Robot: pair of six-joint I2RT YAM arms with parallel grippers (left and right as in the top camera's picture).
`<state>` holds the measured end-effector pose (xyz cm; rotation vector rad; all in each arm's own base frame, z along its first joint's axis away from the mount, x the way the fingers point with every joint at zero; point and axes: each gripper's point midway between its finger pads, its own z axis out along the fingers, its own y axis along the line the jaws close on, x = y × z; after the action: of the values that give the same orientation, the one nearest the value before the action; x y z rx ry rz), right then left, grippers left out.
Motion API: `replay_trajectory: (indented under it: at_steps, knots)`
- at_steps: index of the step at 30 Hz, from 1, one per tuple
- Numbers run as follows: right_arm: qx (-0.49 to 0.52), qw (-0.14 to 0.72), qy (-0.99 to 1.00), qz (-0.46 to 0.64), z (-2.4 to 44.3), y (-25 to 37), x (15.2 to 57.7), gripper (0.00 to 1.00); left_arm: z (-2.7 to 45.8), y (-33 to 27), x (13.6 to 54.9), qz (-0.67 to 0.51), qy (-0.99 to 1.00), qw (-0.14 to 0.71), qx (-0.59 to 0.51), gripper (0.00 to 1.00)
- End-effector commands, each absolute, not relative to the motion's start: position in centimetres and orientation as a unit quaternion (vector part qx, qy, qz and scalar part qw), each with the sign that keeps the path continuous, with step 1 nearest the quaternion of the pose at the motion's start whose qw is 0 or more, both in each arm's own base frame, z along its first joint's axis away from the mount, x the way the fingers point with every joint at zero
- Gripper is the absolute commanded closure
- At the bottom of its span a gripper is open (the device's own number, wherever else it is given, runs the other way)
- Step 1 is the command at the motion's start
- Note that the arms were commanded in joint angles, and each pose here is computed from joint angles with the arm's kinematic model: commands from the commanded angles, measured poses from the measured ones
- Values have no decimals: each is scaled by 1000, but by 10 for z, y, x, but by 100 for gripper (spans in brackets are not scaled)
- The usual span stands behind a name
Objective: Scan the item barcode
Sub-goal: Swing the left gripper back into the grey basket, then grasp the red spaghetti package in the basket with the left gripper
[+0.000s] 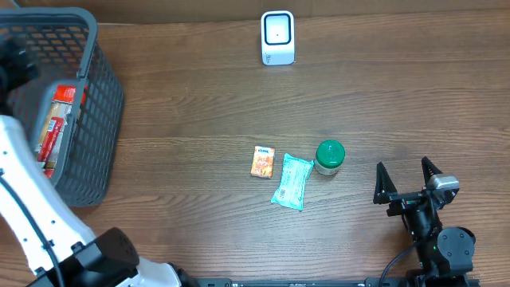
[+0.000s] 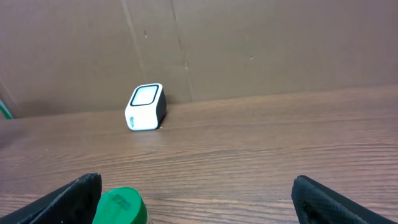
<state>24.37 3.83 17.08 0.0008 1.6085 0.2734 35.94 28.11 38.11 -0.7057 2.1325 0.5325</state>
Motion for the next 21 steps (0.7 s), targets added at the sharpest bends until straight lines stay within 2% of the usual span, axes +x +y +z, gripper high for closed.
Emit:
replay_trajectory:
  at_steps: [1, 6, 12, 21]
  knots:
    - [4, 684, 720, 116, 167, 36, 245, 0, 381, 301, 346, 235, 848, 392, -270, 1]
    - [4, 684, 720, 116, 167, 36, 245, 0, 337, 312, 369, 205, 896, 356, -169, 0]
    - [4, 684, 720, 116, 167, 36, 245, 0, 245, 333, 377, 154, 942, 260, -144, 1]
    - [4, 684, 720, 116, 167, 36, 245, 0, 152, 350, 384, 109, 972, 182, -102, 0]
